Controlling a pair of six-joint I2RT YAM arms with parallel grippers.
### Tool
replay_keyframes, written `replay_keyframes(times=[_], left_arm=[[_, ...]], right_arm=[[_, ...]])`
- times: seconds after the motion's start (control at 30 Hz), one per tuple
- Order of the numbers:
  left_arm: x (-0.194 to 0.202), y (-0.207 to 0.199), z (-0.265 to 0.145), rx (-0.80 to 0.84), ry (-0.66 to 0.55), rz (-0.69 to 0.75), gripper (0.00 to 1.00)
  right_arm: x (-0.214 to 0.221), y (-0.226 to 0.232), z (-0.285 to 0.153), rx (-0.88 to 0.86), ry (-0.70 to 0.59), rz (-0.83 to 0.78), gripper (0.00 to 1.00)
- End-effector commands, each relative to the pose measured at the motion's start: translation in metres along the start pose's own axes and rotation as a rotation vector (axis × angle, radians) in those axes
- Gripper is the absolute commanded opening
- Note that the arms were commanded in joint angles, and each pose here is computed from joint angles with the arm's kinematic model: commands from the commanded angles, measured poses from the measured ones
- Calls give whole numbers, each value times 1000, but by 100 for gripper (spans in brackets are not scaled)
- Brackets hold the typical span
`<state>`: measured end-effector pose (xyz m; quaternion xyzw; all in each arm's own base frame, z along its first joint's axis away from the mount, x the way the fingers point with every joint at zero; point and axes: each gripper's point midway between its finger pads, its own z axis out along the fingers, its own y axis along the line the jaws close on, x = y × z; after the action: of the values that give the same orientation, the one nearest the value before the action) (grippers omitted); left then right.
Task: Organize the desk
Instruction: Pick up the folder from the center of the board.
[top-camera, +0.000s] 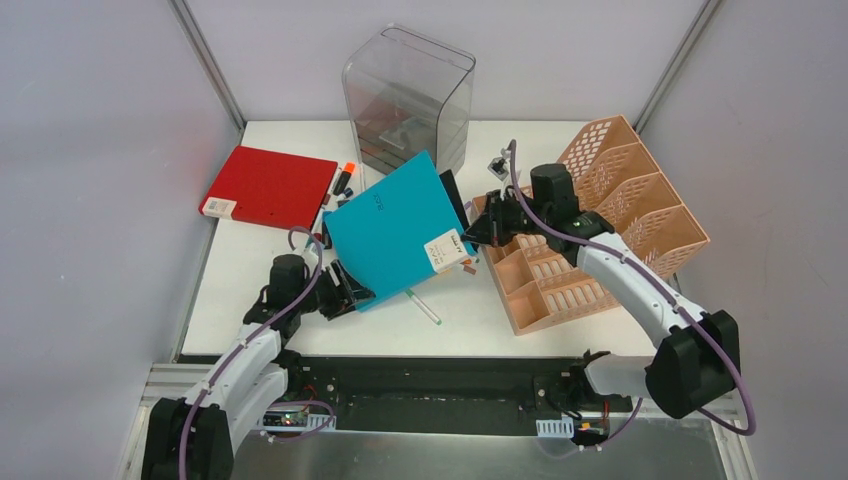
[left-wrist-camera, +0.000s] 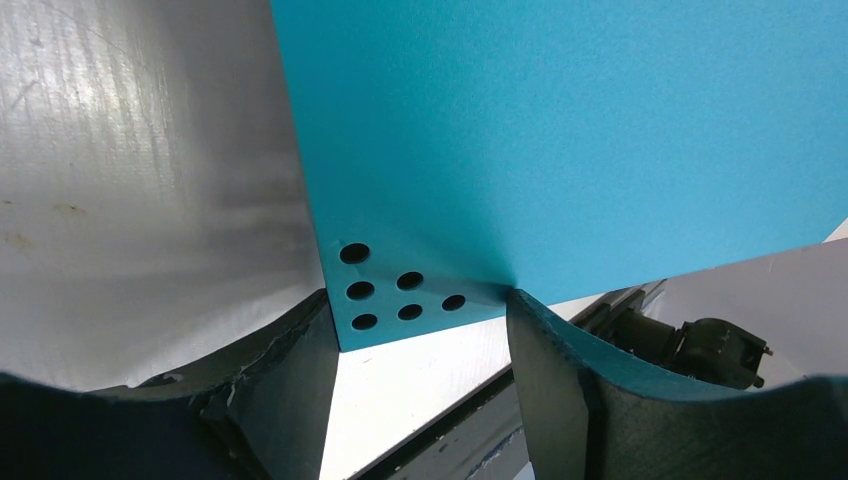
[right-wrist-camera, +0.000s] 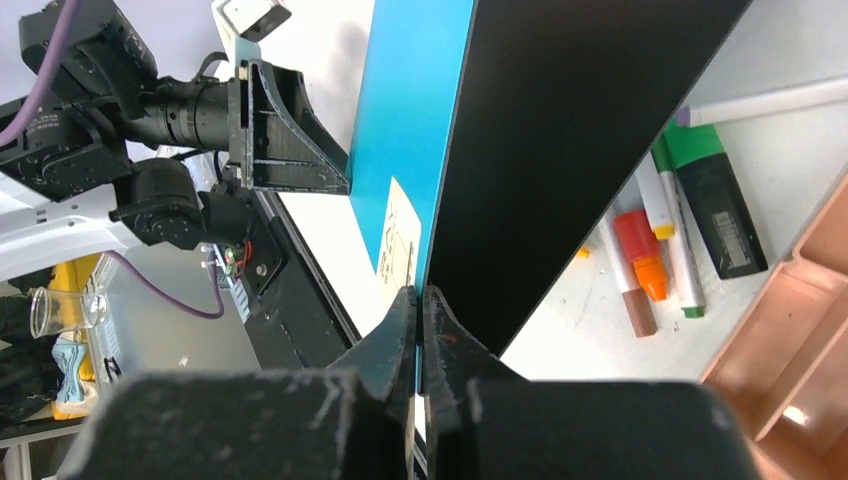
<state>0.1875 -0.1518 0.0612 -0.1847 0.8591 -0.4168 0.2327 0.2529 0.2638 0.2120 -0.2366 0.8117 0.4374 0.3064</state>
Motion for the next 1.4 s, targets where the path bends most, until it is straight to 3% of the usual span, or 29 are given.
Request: replay_keyframes(times=[0.0, 0.8, 1.1, 1.37], left_arm=[[-15, -48, -4, 179, -43, 100, 60], [-4, -48, -16, 144, -5, 100, 73], [-10, -55, -30, 116, -52, 125, 79], [-8, -31, -25, 1, -49, 48, 81]], right_arm=[[28, 17, -12, -77, 89, -1, 0], [21, -32, -10, -67, -10, 290, 0], [21, -43, -8, -75, -26, 324, 0], [18, -44, -8, -89, -38, 346, 0]])
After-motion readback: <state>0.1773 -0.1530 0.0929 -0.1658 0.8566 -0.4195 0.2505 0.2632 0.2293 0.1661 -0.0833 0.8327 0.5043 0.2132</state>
